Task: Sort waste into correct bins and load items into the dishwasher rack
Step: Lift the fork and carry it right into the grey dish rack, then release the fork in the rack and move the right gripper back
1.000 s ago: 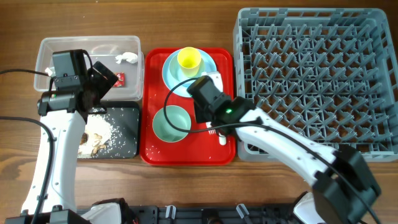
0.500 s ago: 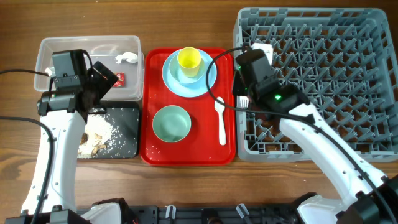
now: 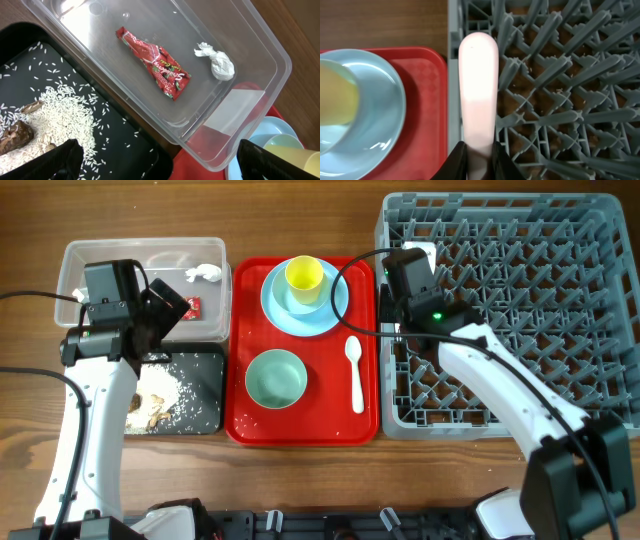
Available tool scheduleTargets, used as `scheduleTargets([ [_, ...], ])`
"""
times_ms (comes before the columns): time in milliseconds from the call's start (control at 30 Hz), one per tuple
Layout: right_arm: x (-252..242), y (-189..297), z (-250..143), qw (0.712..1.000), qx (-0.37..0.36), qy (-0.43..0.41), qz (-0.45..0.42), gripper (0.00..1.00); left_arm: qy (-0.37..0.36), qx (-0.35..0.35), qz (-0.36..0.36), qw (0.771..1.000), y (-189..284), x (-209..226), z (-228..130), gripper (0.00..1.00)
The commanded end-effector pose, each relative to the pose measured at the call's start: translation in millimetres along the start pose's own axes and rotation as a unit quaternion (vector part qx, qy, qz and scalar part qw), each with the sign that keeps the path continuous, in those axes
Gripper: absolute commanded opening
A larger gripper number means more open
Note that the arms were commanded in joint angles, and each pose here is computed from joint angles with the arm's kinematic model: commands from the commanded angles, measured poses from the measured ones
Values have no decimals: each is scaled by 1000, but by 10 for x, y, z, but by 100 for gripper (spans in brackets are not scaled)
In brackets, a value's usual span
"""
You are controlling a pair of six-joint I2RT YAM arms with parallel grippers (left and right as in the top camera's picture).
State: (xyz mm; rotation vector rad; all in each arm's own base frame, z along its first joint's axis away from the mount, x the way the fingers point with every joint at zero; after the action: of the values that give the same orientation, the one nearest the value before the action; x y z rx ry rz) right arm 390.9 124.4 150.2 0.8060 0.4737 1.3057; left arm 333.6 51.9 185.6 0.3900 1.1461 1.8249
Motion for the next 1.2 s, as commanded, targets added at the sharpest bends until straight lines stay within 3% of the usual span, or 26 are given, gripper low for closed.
scheduleTargets([
  [0,-77,-140,41,1000,-3,2,-21,4,-6,-11,-5,1000,66,-5,46,100],
  [133,-90,-164,33,1000,1,1,-22,5,-6,-11,-5,1000,66,-5,46,100],
  [300,-89,-164,30,1000,2,16,-21,22,-6,-11,-5,1000,66,-5,46,100],
  [600,-54,-56,104,1000,-9,22,-7,24,-6,-11,-5,1000,66,-5,46,100],
  [700,106,179,176,998,-8,13,61,24,-6,-11,-5,1000,66,-5,46,100],
  [800,407,546,168,982,20,7,188,28,-6,-11,-5,1000,66,-5,46,100],
  [967,815,861,-163,954,102,-24,282,30,-6,-11,-5,1000,66,-5,46,100],
  [1000,885,905,-257,950,116,-16,290,34,-6,-11,-5,1000,66,-5,46,100],
  [1033,983,976,-357,943,131,-4,307,48,-6,-11,-5,1000,66,-5,46,100],
  [1133,1194,1137,-547,924,165,1,344,99,-6,-11,-5,1000,66,-5,46,100],
  [1167,1247,1167,-596,920,171,7,352,100,-6,-11,-5,1000,66,-5,46,100],
])
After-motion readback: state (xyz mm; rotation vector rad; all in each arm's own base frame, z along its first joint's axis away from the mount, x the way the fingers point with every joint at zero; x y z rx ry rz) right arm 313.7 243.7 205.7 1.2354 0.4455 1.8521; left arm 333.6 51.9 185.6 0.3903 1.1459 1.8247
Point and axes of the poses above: each gripper's point midway between its finger pads, its own y axis back along the fingers, its own x axis along the line the jaws close on, z = x × y, the point moved 3 cm from there along y, back along the fingers, and after that the axes turned 13 degrees about -y, right-handed, at the moved point
